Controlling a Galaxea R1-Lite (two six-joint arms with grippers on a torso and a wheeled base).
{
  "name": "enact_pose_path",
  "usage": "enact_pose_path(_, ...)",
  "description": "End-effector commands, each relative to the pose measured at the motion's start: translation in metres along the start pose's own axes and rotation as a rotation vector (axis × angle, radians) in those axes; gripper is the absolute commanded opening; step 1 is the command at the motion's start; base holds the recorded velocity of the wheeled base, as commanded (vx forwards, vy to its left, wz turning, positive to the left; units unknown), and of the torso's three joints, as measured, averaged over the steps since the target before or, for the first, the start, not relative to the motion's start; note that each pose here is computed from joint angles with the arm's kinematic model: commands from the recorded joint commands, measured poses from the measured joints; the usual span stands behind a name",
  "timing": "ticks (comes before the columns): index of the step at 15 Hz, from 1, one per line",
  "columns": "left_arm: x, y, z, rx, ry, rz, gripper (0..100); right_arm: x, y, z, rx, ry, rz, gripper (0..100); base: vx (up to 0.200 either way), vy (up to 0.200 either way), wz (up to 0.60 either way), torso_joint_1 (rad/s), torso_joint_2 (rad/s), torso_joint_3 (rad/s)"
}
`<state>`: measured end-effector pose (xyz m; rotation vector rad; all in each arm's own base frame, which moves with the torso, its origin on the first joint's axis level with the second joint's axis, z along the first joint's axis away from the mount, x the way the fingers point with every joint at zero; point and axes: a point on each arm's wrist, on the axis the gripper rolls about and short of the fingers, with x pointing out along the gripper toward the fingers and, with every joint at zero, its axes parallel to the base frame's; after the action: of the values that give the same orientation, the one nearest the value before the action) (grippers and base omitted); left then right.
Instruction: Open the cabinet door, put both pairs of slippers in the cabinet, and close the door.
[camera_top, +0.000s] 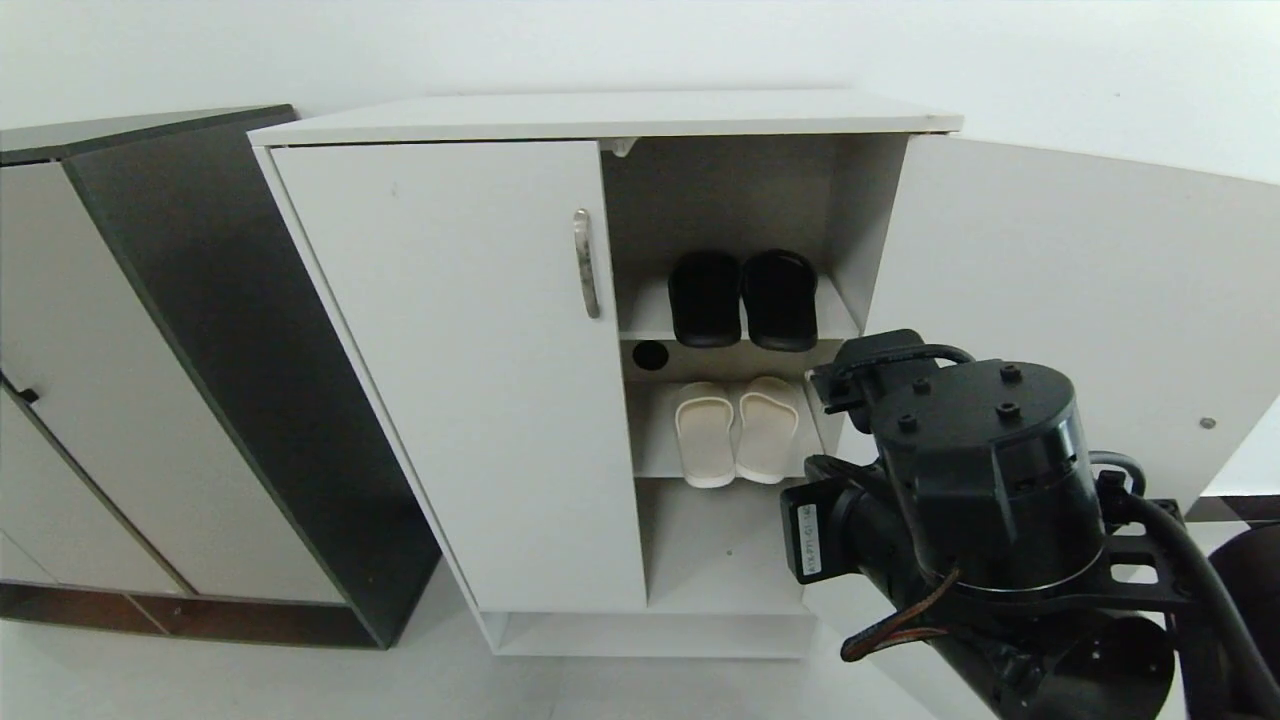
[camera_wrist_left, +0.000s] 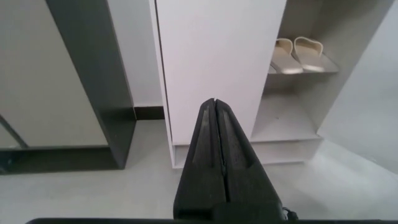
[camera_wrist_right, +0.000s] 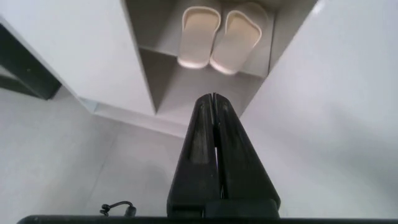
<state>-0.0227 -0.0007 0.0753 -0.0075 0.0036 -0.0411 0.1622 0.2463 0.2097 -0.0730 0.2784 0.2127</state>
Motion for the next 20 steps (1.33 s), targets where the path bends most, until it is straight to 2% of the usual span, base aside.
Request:
enact_pose_path(1,0.0000,0.0000,0.0000,0.000,0.000,0.000,0,-0.0010,-0.0013,0.0004,0.002,-0.001,-0.001,0,-0.200,0.000,0.00,0.007,0.02,-0.002)
enact_pose_path(6,0.0000,0.0000,0.0000,-0.003,0.000,0.000,0,0.0000,-0.0026,-0.0007,0.000,0.002,-0.006,0,-0.200,0.000,0.00,0.004,0.00,0.001)
enact_pose_path(16,0.0000,0.0000,0.0000,-0.003,0.000,0.001,0,0.0016,-0.0017,-0.0038,0.004,-0.002,-0.005,0,0.000,0.000,0.00,0.000,0.00,0.000)
enact_pose_path(20,0.0000,0.0000,0.0000,-0.003,0.000,0.001,0,0.0029,-0.0007,-0.0053,0.000,0.002,-0.004,0,0.000,0.000,0.00,0.018,-0.22,-0.308)
